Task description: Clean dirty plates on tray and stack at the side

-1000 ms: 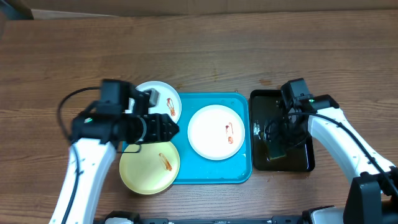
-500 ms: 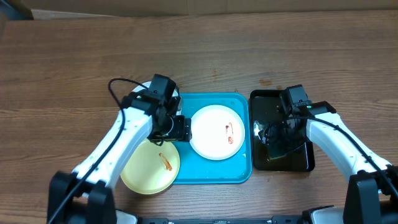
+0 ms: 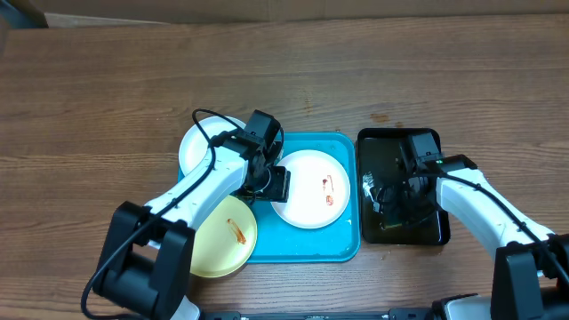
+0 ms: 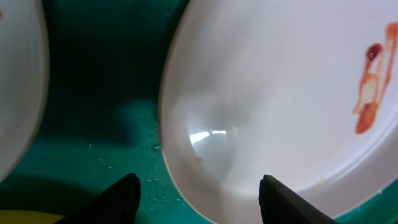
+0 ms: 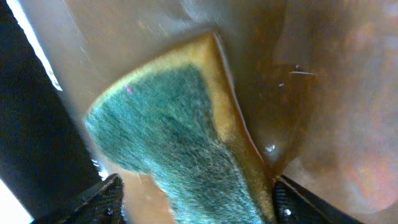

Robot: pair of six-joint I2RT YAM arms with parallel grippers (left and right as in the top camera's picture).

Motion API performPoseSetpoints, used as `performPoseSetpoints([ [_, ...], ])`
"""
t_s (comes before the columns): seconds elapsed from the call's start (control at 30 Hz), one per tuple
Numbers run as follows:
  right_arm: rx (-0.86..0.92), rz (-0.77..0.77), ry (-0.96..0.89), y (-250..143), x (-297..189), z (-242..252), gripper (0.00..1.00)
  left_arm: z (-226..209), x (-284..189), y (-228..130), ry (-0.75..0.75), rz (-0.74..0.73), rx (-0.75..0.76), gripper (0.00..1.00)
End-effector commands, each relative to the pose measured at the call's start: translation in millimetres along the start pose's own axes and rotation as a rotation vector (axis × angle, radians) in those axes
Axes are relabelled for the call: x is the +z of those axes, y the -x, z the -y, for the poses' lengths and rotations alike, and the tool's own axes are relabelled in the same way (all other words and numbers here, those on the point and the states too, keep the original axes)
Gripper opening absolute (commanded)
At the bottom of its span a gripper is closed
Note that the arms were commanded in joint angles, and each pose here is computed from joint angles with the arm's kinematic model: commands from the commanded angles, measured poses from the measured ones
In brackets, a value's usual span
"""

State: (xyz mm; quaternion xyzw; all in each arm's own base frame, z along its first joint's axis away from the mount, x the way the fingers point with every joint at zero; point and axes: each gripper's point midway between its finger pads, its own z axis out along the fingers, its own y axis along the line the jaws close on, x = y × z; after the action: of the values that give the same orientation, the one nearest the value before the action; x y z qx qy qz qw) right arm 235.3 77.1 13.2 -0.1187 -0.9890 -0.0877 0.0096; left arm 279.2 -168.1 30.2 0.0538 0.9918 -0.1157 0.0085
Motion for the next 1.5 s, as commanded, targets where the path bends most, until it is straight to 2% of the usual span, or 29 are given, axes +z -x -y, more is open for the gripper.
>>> performPoseSetpoints([
  [0.0,0.008,0.001,-0.002,-0.7,2.4,1.7,0.63,-10.8,12.1,1.8,0.056,-0.002,-0.031,0.63],
  [0.17,0.007,0.001,-0.002,-0.7,2.5,1.6,0.50,-14.1,25.9,-1.4,0.068,-0.038,-0.035,0.61],
  [0.27,0.008,-0.002,-0.003,-1.5,2.5,2.0,0.49,-16.9,30.4,-2.6,0.082,-0.048,-0.035,0.52],
  [0.3,0.008,-0.005,-0.004,-2.2,2.5,2.2,0.50,-17.1,31.0,-2.5,0.082,-0.049,-0.037,0.47],
  [0.33,0.009,-0.007,-0.005,-2.9,2.4,2.4,0.64,-17.2,31.0,-1.7,0.080,-0.046,-0.038,0.42],
  [0.37,0.010,-0.012,-0.007,-4.0,2.4,2.9,0.69,-16.7,31.0,-1.0,0.078,-0.043,-0.037,0.38],
  [0.4,0.011,-0.017,-0.009,-5.2,2.4,3.5,0.71,-16.4,31.0,-0.7,0.077,-0.042,-0.037,0.34],
  [0.47,0.009,-0.024,-0.013,-6.9,2.4,4.5,0.69,-16.3,31.0,-0.3,0.077,-0.041,-0.037,0.21],
  [0.53,0.008,-0.023,-0.013,-6.8,2.4,4.4,0.58,-16.0,31.1,-0.3,0.076,-0.040,-0.036,0.15],
  [0.6,0.008,-0.021,-0.012,-6.1,2.4,4.2,0.30,-15.9,31.1,0.2,0.076,-0.038,-0.036,0.13],
  [0.63,0.007,-0.018,-0.011,-5.5,2.4,4.0,0.23,-15.8,31.1,0.4,0.075,-0.038,-0.035,0.13],
  [0.67,0.007,-0.016,-0.010,-5.0,2.4,3.8,0.17,-15.8,31.1,0.4,0.075,-0.038,-0.035,0.13],
  [0.77,0.006,-0.006,-0.005,-2.6,2.4,2.6,0.14,-15.9,31.1,0.4,0.076,-0.038,-0.035,0.15],
  [0.8,0.006,-0.004,-0.004,-2.1,2.4,2.3,0.14,-15.9,31.1,0.4,0.076,-0.038,-0.035,0.15],
  [0.87,0.005,-0.004,-0.004,-2.1,2.4,2.3,0.56,-15.8,31.1,0.4,0.075,-0.037,-0.035,0.16],
  [0.9,0.005,-0.004,-0.005,-2.0,2.4,2.4,0.65,-15.8,31.1,0.5,0.076,-0.037,-0.035,0.17],
  [1.03,0.000,0.032,-0.018,6.0,2.3,3.8,0.68,-15.8,31.1,0.4,0.075,-0.037,-0.035,0.18],
  [1.1,-0.006,0.071,0.001,15.6,1.8,-0.9,0.72,-15.7,31.1,0.5,0.075,-0.037,-0.035,0.18],
  [1.23,-0.017,0.135,0.032,31.3,0.1,-8.6,0.71,-15.7,31.1,0.5,0.075,-0.037,-0.035,0.18],
  [1.27,-0.019,0.148,0.038,34.5,-0.4,-10.2,0.68,-15.7,31.1,0.5,0.075,-0.037,-0.035,0.18],
  [1.3,-0.020,0.155,0.042,36.1,-0.7,-11.1,0.60,-15.8,31.1,0.4,0.075,-0.037,-0.035,0.18],
  [1.37,-0.021,0.157,0.042,36.5,-0.8,-11.2,0.31,-15.8,31.1,0.3,0.076,-0.038,-0.035,0.18],
  [1.4,-0.020,0.153,0.039,35.5,-0.6,-10.6,0.21,-15.8,31.1,0.3,0.076,-0.038,-0.035,0.18],
  [1.43,-0.019,0.149,0.036,34.6,-0.4,-9.9,0.11,-15.8,31.1,0.3,0.076,-0.038,-0.035,0.18],
  [1.47,-0.019,0.150,0.033,34.8,-0.4,-9.3,0.08,-15.8,31.1,0.3,0.076,-0.038,-0.035,0.18],
])
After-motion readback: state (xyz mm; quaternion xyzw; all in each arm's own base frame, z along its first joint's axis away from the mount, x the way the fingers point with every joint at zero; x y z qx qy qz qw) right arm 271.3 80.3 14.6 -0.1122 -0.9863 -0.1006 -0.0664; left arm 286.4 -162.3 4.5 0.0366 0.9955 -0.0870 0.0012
